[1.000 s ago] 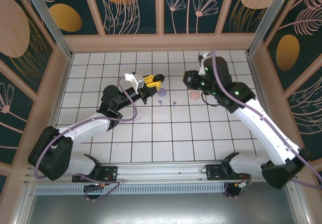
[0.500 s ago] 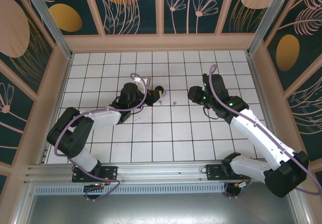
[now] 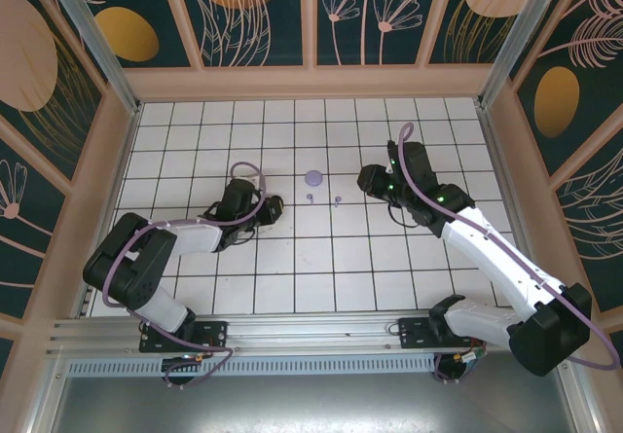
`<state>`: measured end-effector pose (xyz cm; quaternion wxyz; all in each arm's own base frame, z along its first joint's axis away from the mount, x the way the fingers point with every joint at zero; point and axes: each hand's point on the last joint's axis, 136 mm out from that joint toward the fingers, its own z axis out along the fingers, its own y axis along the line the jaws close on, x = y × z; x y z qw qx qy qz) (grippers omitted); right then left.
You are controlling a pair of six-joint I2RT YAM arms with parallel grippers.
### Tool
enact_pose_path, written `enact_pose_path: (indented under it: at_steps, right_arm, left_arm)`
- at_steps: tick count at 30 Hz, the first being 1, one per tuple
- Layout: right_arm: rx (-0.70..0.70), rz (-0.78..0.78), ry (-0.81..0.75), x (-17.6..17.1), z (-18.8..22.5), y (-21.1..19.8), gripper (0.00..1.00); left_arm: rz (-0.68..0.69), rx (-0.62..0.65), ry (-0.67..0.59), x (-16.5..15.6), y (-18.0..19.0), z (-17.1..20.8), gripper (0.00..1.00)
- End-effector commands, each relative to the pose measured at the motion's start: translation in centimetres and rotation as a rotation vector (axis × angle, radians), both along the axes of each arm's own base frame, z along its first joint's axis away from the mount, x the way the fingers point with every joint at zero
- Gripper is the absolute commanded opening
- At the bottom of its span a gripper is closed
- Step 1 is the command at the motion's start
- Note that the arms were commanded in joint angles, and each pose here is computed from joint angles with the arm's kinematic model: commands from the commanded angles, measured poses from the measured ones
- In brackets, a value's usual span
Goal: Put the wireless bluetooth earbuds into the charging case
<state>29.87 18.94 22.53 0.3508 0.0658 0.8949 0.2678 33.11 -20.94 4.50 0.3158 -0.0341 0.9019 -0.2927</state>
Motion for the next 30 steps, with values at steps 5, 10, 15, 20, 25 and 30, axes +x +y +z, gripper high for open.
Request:
enact_pose_path:
  at_steps: [5, 10, 15, 20, 25, 30]
  right_arm:
    - [0.018, 0.029, -0.003, 0.3, -0.4, 0.7, 0.34]
    - [0.012, 0.031, 0.005, 0.4, -0.7, 0.8, 0.38]
    - [0.008, 0.026, 0.001, 0.7, -0.5, 0.8, 0.44]
    - [-0.010, 0.025, 0.010, 1.3, -0.7, 1.0, 0.50]
    - [-0.033, 0.022, 0.020, 2.2, -1.0, 1.4, 0.55]
    - [-0.058, 0.020, 0.040, 3.7, -1.7, 2.2, 0.59]
  left_arm:
    - [-0.009, -0.003, 0.082, -0.8, 0.7, -2.1, 0.10]
    - [0.012, 0.019, 0.104, -0.8, 1.2, -3.0, 0.22]
    - [0.067, 0.068, 0.115, -0.4, 2.5, -3.0, 0.34]
    - [0.144, 0.136, 0.096, 0.3, 4.6, -2.2, 0.46]
    - [0.193, 0.193, 0.033, 1.5, 6.2, 0.1, 0.55]
    - [0.219, 0.244, -0.074, 3.1, 7.2, 3.9, 0.63]
